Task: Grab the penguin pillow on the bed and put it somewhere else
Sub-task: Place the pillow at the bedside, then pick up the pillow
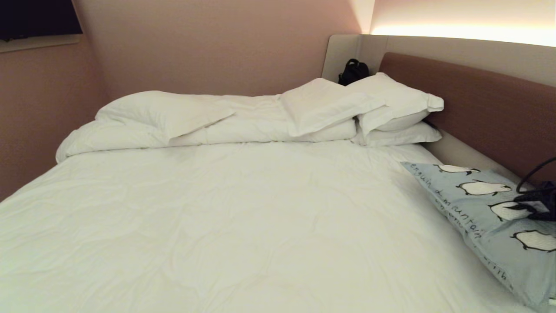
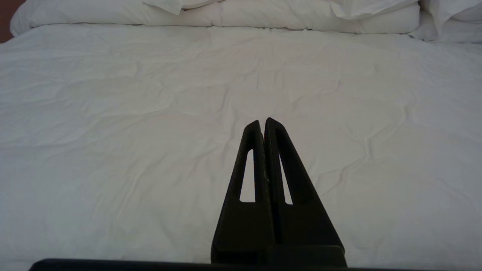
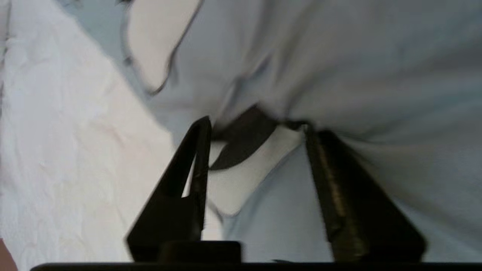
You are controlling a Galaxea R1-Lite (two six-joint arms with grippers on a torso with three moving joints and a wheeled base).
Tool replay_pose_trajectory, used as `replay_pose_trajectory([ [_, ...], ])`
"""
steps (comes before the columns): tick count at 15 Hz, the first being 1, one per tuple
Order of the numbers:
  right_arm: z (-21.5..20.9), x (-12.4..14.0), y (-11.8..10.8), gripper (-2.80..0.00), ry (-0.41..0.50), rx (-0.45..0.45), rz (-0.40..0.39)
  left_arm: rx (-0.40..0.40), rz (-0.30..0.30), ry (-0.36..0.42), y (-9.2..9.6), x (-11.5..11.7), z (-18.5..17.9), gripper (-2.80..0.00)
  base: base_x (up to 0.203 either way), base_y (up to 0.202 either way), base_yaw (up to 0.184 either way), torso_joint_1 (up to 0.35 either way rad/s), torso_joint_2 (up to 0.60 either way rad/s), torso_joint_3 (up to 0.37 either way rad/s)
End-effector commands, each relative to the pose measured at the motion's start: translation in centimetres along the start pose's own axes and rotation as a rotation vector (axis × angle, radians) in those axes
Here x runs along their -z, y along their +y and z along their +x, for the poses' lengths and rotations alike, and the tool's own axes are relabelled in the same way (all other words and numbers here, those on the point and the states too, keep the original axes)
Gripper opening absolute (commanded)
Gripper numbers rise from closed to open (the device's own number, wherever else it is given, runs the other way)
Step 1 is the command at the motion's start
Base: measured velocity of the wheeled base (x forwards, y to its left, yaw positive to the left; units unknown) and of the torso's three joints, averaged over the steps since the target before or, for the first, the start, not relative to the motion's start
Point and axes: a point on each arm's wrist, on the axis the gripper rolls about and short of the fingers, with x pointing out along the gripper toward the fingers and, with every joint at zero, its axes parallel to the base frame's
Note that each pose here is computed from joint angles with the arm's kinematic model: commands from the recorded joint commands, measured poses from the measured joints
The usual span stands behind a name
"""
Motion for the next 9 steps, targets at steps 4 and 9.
replay_pose_trajectory([
  [4, -11.2, 3.1, 5.5, 0.00, -0.026, -0.059, -0.059, 0.000, -0.001, -0.001, 0.0, 0.0, 0.0, -2.80, 0.000, 0.000, 0.000, 0.000, 0.00, 0.000],
  [9, -20.2, 9.7, 8.5, -2.80, -0.062, -0.152, -0.176, 0.000, -0.001, -0.001, 0.0, 0.0, 0.0, -2.80, 0.000, 0.000, 0.000, 0.000, 0.00, 0.000],
])
